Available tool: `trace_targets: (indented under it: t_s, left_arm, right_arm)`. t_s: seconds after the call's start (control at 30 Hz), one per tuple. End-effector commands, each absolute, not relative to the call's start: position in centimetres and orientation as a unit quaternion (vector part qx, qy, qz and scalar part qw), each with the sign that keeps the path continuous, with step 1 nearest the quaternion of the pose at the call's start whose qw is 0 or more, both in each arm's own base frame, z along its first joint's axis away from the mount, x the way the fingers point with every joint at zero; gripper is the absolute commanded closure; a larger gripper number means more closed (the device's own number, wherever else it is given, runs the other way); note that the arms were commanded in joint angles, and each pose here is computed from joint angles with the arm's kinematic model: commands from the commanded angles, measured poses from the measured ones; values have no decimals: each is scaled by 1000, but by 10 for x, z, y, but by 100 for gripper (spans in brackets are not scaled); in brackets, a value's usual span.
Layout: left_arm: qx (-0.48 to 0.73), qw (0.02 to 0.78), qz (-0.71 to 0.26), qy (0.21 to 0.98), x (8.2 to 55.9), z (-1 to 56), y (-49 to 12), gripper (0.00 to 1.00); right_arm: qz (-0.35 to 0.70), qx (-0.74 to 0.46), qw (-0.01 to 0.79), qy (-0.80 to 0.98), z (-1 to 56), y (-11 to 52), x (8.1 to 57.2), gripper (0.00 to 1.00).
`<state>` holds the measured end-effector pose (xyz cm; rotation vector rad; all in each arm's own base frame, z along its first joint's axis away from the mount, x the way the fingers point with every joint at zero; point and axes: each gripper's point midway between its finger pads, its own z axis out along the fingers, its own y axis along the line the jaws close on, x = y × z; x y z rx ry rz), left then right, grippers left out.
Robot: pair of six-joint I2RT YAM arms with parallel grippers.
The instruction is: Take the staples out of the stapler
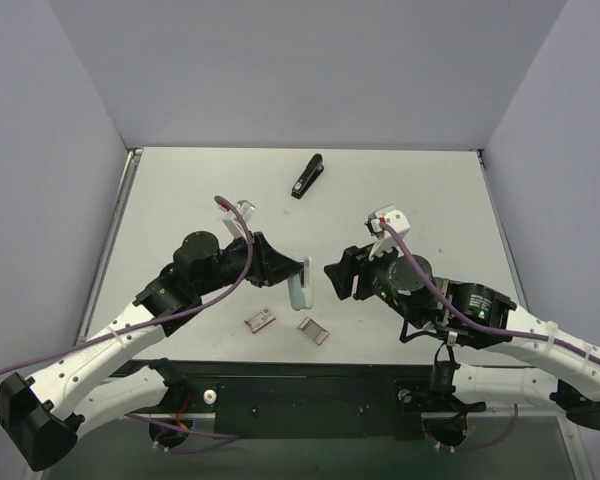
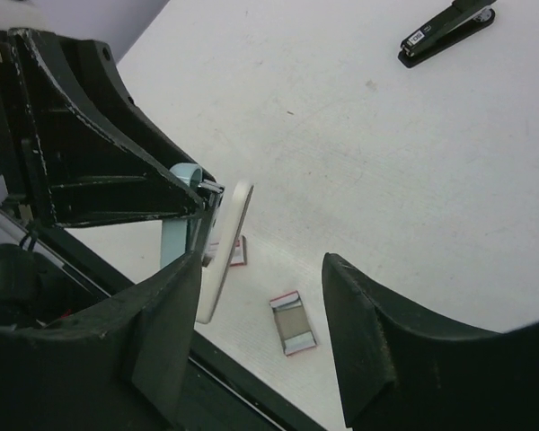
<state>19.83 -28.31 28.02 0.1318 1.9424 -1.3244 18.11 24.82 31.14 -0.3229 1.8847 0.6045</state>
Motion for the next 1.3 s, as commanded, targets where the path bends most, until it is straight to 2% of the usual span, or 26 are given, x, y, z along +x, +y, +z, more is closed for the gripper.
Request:
trace_targets:
  t_s: [0.0,0.23,0.47,0.8,1.07,1.27]
  left_arm:
    - [180,383,-566,708,171,320,-301,100]
    - [316,362,-582,656,140,321,-308,100]
    - [399,346,-595,606,114,319,-309,100]
    - [451,340,-616,549,89,322,-304,100]
    - [473,338,-616,531,76,319,-305,100]
    - [481,346,-612,523,72,321,-303,100]
  right_arm:
    - [227,-213,528,790,318,230,172,47]
    - [282,-320,466,775,321,233,140,48]
    - [321,-410,407,750,316,249,113,51]
    - [369,-491,361,702,317,270,89,60]
    - [386,-492,352,697,321,285,89,62]
    - [393,-488,352,695,326,290,90,67]
